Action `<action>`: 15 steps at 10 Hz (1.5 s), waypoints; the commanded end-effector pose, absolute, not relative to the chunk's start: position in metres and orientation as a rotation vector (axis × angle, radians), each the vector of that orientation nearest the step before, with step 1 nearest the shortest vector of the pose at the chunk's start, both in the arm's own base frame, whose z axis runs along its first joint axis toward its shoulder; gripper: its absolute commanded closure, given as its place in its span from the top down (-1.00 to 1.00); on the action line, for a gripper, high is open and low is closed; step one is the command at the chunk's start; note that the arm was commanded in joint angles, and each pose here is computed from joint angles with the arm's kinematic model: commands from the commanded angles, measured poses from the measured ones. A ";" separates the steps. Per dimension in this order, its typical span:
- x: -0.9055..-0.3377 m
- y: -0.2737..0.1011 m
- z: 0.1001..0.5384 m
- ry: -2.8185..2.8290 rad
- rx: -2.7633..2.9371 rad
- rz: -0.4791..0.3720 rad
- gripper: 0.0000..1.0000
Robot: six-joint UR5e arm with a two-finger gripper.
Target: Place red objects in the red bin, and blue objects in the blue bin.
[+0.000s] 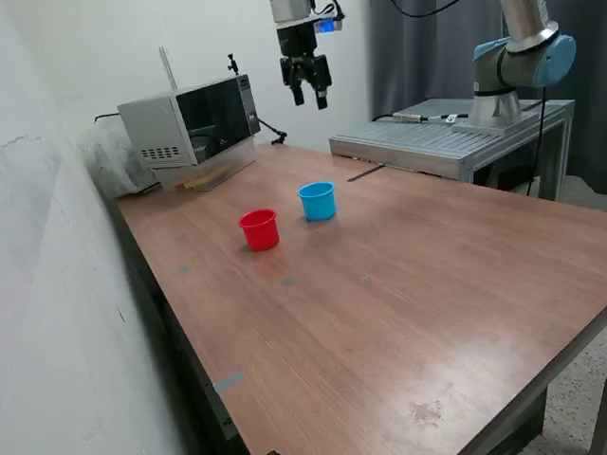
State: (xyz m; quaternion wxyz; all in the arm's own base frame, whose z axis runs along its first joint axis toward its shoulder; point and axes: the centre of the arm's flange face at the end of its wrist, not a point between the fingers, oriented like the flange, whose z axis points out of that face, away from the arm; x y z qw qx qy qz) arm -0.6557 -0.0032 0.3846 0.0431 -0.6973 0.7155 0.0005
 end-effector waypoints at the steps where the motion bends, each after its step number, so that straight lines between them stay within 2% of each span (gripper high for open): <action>1: -0.569 -0.020 0.406 2.161 -2.098 -0.055 1.00; 2: -0.541 -0.025 0.419 2.164 -2.101 -0.034 1.00; 4: -0.498 -0.031 0.421 2.123 -2.072 -0.067 1.00; 8: -0.426 -0.046 0.435 2.122 -2.071 -0.060 1.00; 11: -0.384 -0.053 0.433 2.002 -1.976 -0.355 1.00; 12: -0.376 -0.052 0.431 1.970 -1.943 -0.424 1.00; 15: -0.376 -0.051 0.431 1.967 -1.939 -0.431 1.00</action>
